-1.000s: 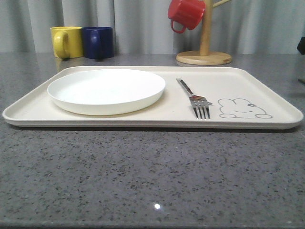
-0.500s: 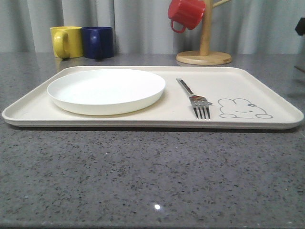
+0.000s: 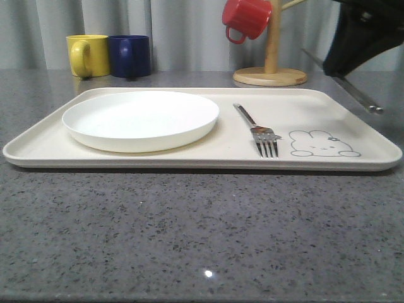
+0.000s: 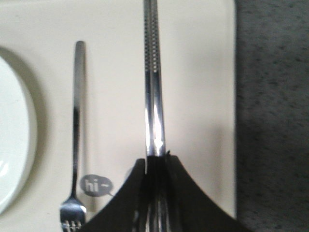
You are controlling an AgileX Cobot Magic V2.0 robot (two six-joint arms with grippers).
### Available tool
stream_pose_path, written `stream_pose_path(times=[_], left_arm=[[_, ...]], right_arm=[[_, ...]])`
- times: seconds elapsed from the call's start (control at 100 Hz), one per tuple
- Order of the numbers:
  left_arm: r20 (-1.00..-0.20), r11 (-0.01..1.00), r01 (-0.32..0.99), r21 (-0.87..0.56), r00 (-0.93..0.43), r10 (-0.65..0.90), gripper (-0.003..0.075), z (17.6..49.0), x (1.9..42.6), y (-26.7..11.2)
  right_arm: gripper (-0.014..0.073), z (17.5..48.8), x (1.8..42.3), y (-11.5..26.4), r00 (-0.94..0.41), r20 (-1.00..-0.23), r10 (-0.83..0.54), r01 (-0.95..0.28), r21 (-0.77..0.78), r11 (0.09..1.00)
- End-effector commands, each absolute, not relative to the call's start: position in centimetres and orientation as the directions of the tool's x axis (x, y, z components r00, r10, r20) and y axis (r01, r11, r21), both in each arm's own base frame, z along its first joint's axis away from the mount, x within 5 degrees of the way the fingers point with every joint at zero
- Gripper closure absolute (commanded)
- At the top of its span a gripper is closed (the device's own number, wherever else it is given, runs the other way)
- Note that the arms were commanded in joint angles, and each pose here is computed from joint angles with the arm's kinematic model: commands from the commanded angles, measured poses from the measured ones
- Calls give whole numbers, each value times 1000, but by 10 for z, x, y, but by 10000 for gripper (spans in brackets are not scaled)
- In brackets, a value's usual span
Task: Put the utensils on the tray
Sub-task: 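Lower the chopsticks onto the tray beside the fork and release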
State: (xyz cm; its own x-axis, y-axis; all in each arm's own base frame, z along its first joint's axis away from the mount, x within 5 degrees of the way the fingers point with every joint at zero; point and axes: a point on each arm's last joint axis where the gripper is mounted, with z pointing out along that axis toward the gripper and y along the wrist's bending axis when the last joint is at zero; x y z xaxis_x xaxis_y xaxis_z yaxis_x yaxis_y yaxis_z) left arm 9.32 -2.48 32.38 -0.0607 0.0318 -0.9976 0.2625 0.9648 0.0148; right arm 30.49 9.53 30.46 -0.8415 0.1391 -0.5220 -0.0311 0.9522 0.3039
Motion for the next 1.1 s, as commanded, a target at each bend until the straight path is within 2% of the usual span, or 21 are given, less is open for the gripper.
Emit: stream_pose_path(times=[0.0,0.19,0.47,1.09], left_arm=[[-1000,971,239,10,30,3,738,340,94,-23],[-1000,971,239,10,30,3,738,340,94,-23],[-1000,971,239,10,30,3,738,340,94,-23],[-1000,971,239,10,30,3,738,340,94,-23]], right_arm=[[631,327,312,109,-777,-607,168,-72,350,934],[631,318,331,133,-798,-589,128,-102,342,934],[631,303,340,130,-817,-556,154,-25,302,953],[630,283,346,134,-857,-490,159,5,301,954]])
